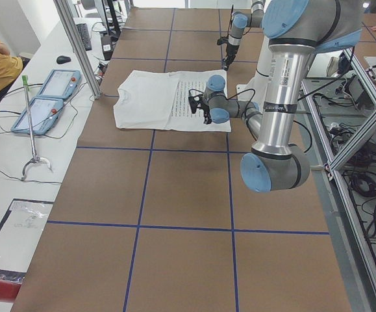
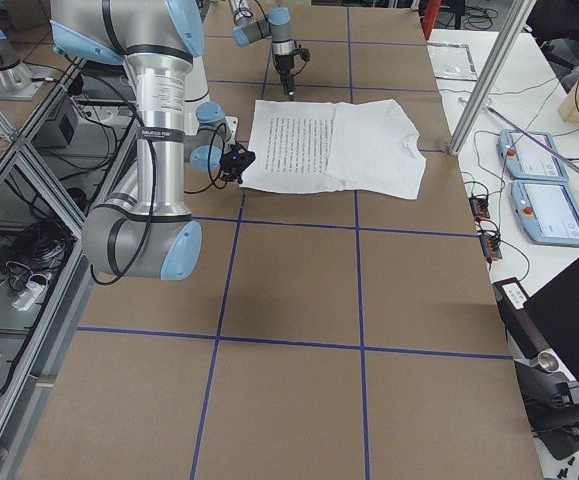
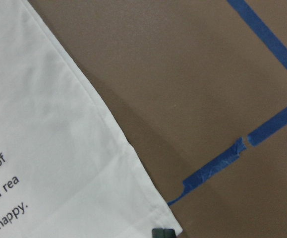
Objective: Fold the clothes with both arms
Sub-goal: 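Move the left gripper to the hem corner nearest it, beside the right gripper, then grasp both hem corners with the left and right grippers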
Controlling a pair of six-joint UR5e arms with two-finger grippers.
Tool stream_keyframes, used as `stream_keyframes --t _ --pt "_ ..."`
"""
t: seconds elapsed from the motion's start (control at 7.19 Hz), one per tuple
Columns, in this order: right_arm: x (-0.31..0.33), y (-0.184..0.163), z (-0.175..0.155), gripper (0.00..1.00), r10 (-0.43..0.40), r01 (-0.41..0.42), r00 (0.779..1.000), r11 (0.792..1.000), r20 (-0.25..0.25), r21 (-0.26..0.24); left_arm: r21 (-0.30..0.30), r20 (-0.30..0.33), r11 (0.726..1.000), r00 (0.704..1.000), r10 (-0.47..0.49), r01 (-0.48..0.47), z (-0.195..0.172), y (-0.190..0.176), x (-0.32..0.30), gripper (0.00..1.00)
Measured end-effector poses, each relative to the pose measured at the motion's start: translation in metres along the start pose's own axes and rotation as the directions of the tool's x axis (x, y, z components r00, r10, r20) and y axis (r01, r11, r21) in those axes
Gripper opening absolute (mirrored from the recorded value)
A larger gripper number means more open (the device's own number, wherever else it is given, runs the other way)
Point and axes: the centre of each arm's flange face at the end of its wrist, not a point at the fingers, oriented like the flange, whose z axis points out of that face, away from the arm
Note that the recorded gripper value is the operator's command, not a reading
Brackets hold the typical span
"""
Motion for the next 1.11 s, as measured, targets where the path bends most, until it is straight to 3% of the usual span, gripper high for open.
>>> stream_keyframes --t 0.28,0.56,0.7,1.11 --pt "0.001 -0.001 0.001 0.0 0.0 0.0 1.0 1.0 -0.002 0.002 -0.028 0.083 0.999 0.996 -0.029 0.031 0.008 0.061 -0.031 0.8" --pt "0.0 -0.001 0.0 0.0 0.0 0.0 1.0 1.0 0.0 0.002 -0.052 0.148 0.997 0.988 -0.049 0.057 0.013 0.101 -0.039 0.5" --pt "0.0 0.0 -0.001 0.0 0.0 0.0 1.0 1.0 0.001 0.001 -0.056 0.161 0.996 0.986 -0.053 0.063 0.015 0.108 -0.041 0.44" --pt "-0.001 -0.001 -0.001 0.0 0.001 -0.001 1.0 1.0 0.003 0.0 -0.053 0.164 0.996 0.985 -0.058 0.068 0.014 0.109 -0.04 0.48"
